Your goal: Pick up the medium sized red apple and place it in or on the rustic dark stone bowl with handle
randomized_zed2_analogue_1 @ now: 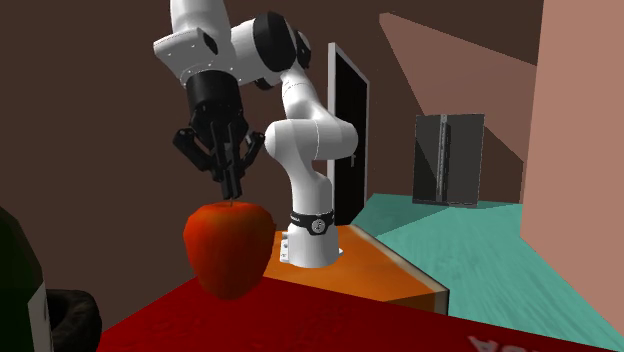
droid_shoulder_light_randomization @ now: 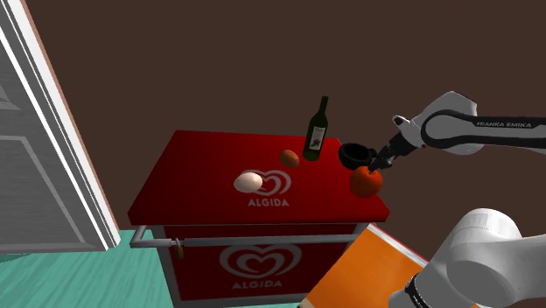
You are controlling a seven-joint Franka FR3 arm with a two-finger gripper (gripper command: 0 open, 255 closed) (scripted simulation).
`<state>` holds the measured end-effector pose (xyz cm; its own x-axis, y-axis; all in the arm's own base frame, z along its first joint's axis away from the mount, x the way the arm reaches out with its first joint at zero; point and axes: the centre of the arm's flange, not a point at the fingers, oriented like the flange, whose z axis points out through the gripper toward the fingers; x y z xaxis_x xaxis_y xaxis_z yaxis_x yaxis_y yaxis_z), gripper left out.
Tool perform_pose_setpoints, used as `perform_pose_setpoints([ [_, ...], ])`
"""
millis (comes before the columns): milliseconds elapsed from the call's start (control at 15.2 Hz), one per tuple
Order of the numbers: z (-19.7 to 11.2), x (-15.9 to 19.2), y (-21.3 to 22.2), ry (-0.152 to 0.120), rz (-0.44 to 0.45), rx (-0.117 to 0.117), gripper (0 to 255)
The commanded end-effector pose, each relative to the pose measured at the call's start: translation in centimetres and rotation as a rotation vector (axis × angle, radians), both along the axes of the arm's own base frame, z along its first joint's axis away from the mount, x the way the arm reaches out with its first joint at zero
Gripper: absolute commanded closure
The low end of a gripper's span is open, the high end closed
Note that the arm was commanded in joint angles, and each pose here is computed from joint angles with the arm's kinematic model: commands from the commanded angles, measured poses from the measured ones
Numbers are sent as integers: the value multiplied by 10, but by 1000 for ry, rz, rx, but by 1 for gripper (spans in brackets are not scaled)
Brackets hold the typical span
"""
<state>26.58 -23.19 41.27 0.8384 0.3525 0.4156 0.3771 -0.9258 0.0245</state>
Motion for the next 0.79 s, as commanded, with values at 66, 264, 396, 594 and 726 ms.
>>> perform_pose_setpoints([
  [66,16,0,1,0,0,0,255],
  [264,32,0,1,0,0,0,255],
  [396,42,0,1,0,0,0,255],
  [594,58,0,1,0,0,0,255],
  [726,69,0,1,0,0,0,255],
])
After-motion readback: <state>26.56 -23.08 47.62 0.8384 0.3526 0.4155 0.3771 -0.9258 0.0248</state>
